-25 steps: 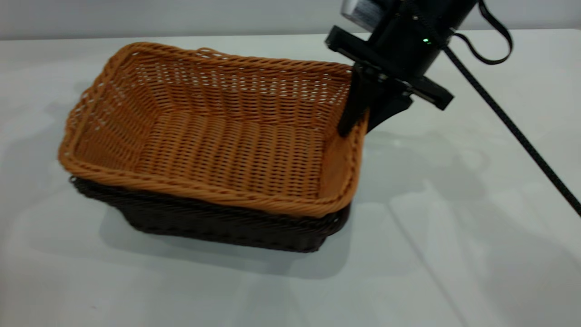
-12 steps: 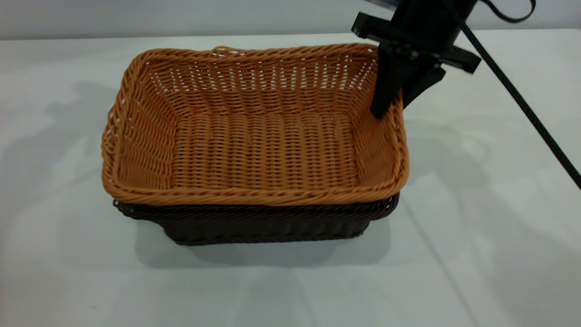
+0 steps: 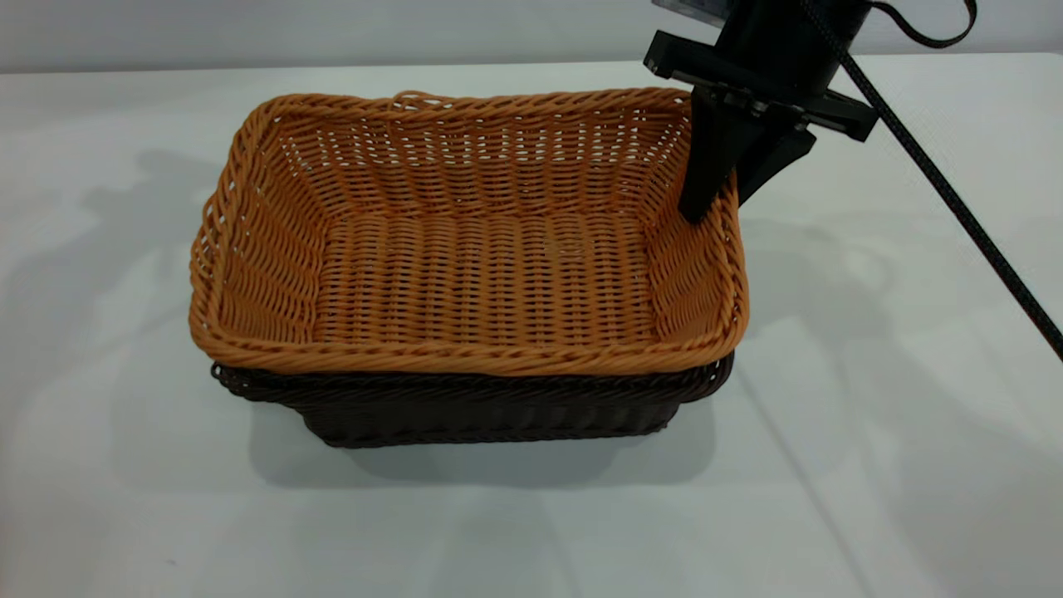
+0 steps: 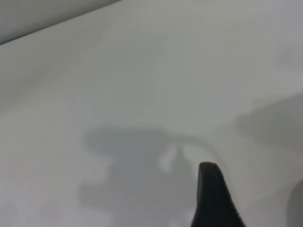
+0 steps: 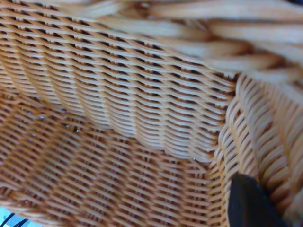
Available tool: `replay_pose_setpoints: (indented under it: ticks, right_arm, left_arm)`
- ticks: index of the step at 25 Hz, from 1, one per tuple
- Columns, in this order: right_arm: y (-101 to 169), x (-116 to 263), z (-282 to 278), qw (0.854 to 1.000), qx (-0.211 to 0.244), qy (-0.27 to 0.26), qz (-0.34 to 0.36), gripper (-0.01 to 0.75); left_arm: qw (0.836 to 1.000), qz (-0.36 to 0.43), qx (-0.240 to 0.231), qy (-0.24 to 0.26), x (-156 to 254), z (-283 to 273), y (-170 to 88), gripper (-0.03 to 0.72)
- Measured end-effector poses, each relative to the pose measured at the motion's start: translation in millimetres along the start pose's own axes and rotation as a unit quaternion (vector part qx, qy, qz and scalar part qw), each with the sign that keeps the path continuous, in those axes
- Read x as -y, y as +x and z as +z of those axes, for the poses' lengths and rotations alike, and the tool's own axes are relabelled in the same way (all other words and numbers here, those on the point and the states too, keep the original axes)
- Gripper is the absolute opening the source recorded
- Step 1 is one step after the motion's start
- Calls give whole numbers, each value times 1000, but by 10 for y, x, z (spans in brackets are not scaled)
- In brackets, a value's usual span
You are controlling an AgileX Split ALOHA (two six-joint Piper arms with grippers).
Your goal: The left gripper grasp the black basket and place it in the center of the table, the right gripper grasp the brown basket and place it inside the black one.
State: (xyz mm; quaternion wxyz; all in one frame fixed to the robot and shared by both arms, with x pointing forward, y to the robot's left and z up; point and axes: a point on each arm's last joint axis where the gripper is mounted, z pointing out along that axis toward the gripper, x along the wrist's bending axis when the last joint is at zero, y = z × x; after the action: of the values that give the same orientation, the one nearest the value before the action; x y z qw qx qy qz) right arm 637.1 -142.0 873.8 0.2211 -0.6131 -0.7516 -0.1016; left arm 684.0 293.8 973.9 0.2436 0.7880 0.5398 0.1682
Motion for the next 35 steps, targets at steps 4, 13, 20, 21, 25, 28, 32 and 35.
replay_pose_setpoints:
  ticks: [4,13,20,21,25,28,32,35]
  right_arm:
    - [-7,-3,15,1000,0,1,0,265]
    - [29,-11,-108,999,16,-2,-30,607]
    - [396,-30,-976,990,63,-92,-91,601]
    - [463,-2,-1135,987,68,-111,-97,596]
    - [745,203,-1761,972,75,-187,-123,593]
    - [966,528,-2225,957,76,-240,-147,593]
    - [1229,1066,-2767,931,74,-310,-178,593]
    - [1383,1524,-3098,909,73,-359,-200,593]
  left_arm:
    - [1000,0,0,0,0,0,0,400]
    - [1000,1,4,4,2,-21,-11,400]
    - [1000,-11,15,-8,-116,-488,-107,400]
    - [1000,-9,14,-17,-150,-614,-128,400]
    - [999,-1,12,-49,-241,-1142,-236,400]
    - [997,6,12,-73,-259,-1608,-355,400]
    - [995,0,16,-101,-190,-2247,-549,400]
    - [993,-9,19,-120,-81,-2680,-702,400]
